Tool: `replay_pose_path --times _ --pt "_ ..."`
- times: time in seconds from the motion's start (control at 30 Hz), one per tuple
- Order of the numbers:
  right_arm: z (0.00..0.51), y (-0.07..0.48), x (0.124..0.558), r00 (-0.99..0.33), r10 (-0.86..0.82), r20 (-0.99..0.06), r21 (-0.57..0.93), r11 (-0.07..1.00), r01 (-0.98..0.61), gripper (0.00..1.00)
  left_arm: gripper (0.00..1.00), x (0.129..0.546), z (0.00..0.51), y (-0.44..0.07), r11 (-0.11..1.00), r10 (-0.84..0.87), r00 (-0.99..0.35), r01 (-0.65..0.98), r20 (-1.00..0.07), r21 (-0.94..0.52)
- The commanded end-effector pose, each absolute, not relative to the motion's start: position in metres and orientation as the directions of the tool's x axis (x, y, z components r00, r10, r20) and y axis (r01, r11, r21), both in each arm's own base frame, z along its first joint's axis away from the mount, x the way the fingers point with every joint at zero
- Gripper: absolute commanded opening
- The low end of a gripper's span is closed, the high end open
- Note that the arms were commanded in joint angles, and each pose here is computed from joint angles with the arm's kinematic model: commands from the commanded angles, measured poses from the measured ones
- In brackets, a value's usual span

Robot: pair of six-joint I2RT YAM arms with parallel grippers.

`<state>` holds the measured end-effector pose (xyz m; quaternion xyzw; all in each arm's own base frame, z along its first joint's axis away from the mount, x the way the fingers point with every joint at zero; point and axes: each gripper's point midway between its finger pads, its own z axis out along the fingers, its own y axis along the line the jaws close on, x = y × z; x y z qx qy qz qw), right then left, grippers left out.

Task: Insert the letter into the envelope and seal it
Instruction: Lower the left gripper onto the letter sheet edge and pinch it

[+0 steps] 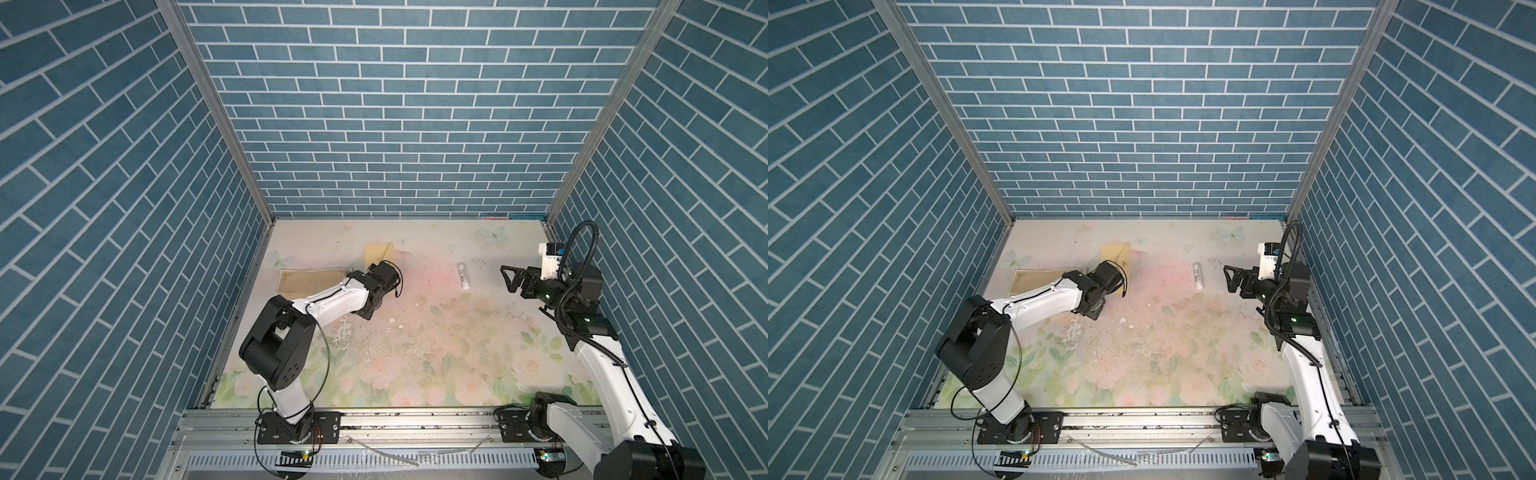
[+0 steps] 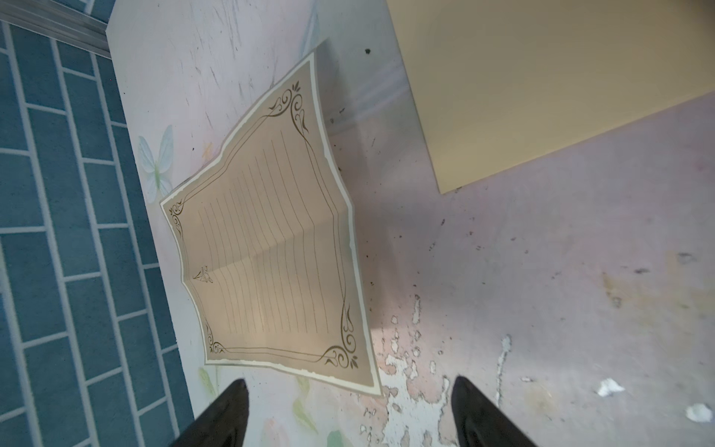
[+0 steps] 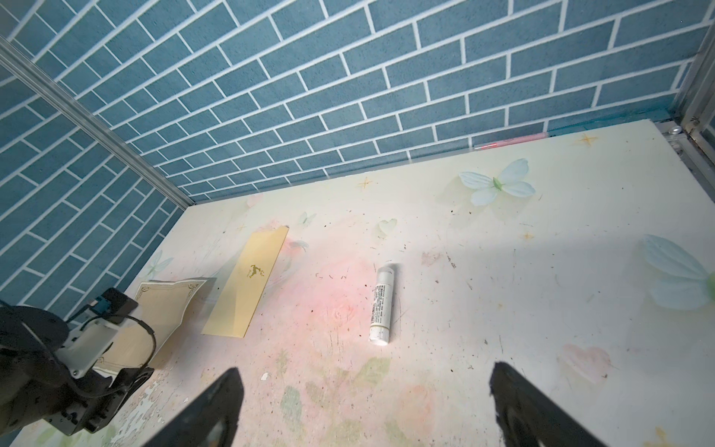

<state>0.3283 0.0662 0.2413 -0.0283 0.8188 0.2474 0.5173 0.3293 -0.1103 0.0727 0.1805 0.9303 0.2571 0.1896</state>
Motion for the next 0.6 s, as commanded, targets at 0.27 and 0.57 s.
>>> replay_pose_path --times 0.27,0.57 --pt "0.241 0.074 0.332 -0.456 0.22 -0.862 0.398 0.851 -0.342 0.99 0.75 0.34 0.059 -0.103 0.716 0.473 -0.86 0.248 -0.192 0.653" --pt "0.234 0.076 0.332 -0.464 0.217 -0.859 0.402 0.847 -0.349 0.99 0.68 0.347 0.048 -0.098 0.66 0.495 -0.857 0.264 -0.143 0.704"
